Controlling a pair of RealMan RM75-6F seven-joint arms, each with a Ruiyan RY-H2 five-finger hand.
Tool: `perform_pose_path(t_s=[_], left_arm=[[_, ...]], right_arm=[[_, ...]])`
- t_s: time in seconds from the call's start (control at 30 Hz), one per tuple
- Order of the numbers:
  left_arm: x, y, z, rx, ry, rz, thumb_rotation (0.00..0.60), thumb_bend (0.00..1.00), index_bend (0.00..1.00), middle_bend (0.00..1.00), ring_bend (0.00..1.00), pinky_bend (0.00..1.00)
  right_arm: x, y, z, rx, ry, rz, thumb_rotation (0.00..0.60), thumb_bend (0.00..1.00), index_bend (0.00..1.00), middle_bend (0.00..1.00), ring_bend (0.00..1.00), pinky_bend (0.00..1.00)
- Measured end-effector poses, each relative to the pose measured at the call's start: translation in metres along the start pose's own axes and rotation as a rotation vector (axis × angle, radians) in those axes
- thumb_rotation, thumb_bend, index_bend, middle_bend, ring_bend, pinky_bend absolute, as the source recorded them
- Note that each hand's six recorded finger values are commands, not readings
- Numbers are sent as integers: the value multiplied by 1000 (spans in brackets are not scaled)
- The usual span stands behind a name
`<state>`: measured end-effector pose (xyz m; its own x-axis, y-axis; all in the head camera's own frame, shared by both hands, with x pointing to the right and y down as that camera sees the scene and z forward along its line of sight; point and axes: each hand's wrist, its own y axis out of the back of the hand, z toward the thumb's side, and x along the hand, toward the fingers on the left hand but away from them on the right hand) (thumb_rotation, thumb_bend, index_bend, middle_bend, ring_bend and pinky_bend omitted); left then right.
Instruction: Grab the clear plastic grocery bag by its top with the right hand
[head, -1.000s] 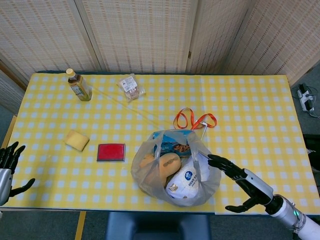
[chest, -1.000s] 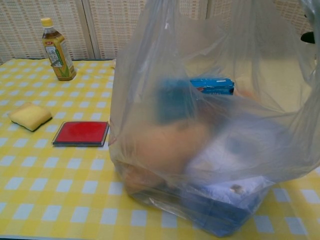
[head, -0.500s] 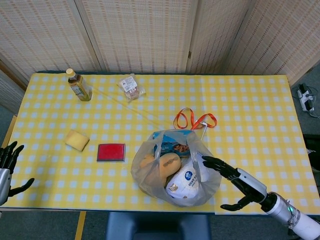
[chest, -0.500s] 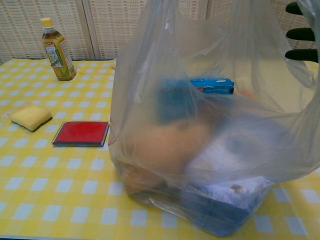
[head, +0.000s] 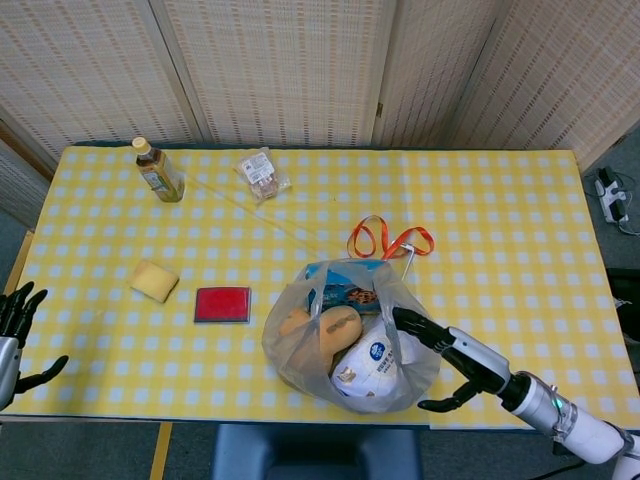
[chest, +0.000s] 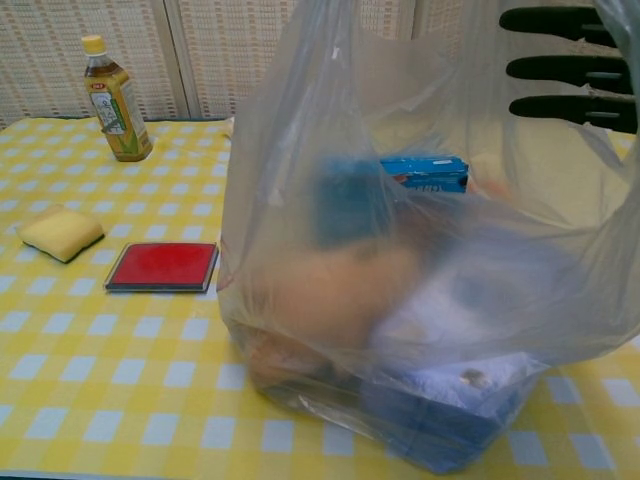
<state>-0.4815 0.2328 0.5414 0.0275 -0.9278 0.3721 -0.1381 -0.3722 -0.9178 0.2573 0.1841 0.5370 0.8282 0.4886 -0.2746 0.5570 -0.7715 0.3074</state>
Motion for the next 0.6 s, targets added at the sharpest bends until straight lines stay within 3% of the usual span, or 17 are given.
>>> perform_pose_path(t_s=[0.23, 0.6], left_arm=[[-2, 2, 1, -3, -6, 11, 600, 231, 0, 0, 0, 0], [-1, 3, -1, -10, -5, 11, 600, 231, 0, 0, 0, 0]], right_arm=[[-30, 1, -1, -10, -54, 35, 600, 238, 0, 0, 0, 0], [-73, -12, 5, -20, -75, 107, 600, 232, 0, 0, 0, 0]])
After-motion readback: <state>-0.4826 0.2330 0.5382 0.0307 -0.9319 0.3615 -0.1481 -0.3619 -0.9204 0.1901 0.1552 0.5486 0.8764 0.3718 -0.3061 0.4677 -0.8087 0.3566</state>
